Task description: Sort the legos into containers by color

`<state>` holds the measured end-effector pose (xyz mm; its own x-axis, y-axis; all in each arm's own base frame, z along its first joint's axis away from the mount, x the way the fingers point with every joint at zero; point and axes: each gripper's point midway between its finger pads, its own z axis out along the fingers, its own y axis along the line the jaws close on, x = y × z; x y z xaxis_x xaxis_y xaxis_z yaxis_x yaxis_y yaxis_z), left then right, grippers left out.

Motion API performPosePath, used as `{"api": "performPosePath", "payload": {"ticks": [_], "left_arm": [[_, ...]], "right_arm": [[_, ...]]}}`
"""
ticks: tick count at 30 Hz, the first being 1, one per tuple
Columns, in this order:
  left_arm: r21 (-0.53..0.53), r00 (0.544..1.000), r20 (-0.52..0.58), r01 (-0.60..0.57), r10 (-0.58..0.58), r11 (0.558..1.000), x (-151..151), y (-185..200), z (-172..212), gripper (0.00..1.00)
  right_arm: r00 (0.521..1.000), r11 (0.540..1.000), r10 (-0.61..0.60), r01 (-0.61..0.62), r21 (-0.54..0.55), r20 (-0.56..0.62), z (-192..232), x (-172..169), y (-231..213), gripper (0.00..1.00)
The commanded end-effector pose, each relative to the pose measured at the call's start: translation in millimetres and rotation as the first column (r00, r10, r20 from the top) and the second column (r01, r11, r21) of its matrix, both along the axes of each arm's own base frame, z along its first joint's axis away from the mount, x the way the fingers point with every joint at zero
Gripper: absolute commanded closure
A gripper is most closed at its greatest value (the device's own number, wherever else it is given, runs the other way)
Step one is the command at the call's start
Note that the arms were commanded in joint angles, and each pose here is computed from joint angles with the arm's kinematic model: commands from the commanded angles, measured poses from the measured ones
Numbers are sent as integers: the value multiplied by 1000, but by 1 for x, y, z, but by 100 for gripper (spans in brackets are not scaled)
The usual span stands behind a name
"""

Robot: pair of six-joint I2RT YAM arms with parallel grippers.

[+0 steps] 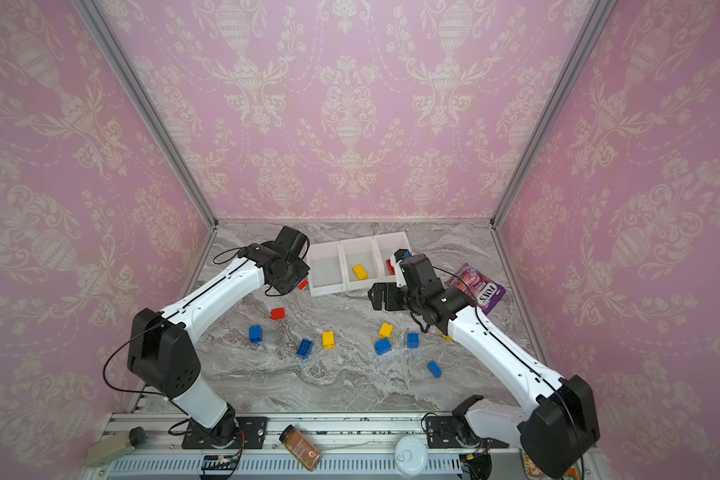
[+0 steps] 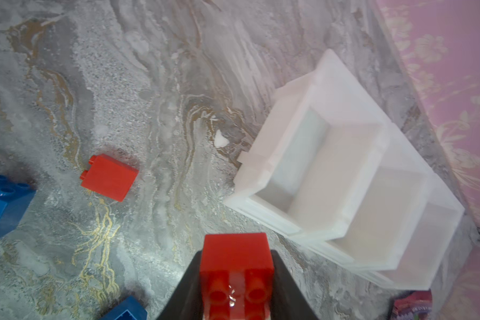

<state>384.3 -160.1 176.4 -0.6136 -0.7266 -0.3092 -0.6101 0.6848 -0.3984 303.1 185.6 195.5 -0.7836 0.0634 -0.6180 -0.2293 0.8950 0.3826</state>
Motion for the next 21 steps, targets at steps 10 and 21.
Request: {"api": "performPosePath", "payload": {"ticks": [10, 21], "left_arm": [[8, 890, 218, 409, -401, 913, 72, -140, 43, 79], [31, 739, 322, 617, -592, 786, 107, -245, 35, 77]], "right_arm": [[995, 994, -100, 101, 45, -22, -10, -25, -27, 0], [992, 991, -125, 125, 45, -10, -1, -40, -38, 0]]}}
